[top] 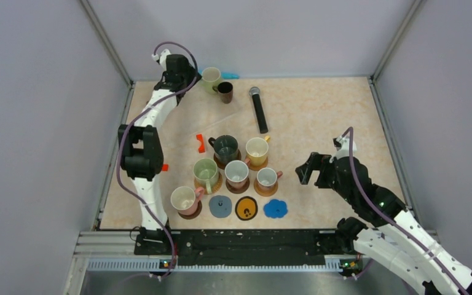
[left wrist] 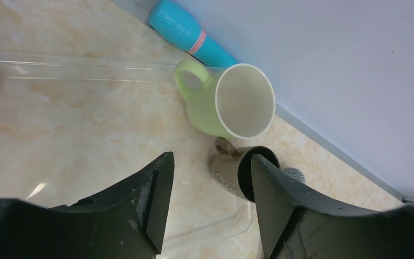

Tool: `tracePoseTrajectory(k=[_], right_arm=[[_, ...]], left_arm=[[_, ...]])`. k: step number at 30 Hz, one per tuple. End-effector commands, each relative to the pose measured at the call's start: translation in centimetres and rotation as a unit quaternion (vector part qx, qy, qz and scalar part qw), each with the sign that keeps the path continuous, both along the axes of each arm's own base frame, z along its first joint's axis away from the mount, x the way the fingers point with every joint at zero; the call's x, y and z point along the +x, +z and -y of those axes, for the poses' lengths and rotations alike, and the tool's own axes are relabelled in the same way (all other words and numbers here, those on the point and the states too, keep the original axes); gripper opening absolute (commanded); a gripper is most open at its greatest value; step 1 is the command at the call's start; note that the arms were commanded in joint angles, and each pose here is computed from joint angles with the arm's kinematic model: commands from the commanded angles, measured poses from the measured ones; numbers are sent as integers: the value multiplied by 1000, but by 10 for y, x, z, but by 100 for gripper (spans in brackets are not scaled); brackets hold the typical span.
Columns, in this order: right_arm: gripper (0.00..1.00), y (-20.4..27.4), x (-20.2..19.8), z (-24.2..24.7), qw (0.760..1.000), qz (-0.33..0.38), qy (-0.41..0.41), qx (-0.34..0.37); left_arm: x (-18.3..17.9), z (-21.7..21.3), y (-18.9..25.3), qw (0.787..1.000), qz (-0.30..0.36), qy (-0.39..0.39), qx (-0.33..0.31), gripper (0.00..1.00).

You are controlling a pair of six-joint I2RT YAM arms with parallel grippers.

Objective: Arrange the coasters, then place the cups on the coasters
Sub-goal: Pick up the cup from the tray.

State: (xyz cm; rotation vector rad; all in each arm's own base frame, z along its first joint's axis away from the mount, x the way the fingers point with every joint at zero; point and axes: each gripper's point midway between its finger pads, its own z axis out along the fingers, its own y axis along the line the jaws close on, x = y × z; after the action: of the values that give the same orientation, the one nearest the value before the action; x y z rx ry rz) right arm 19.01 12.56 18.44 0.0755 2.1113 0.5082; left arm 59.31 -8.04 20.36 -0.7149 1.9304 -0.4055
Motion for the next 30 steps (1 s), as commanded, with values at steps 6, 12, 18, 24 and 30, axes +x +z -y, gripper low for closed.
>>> tracePoseTrajectory(k=[6,12,18,24,30], right_arm=[[98,10,13,-7,1000,13,-3,1],[98,5,17,-10,1000,4,-4,-7],[98,3,18,-9,1000,2,-7,-10],[98,0,18,-7,1000,0,-11,-15],[98,2,20,-8,1000,1,-12,-15]], left_arm=[[52,18,-7,996,47,-34,-62,60],[69,28,-32,994,38,-54,-82,60],[74,23,-57,996,19,-44,-78,59],[77,15,-69,998,13,-34,-58,55],[73,9,-68,999,8,-35,-31,46]])
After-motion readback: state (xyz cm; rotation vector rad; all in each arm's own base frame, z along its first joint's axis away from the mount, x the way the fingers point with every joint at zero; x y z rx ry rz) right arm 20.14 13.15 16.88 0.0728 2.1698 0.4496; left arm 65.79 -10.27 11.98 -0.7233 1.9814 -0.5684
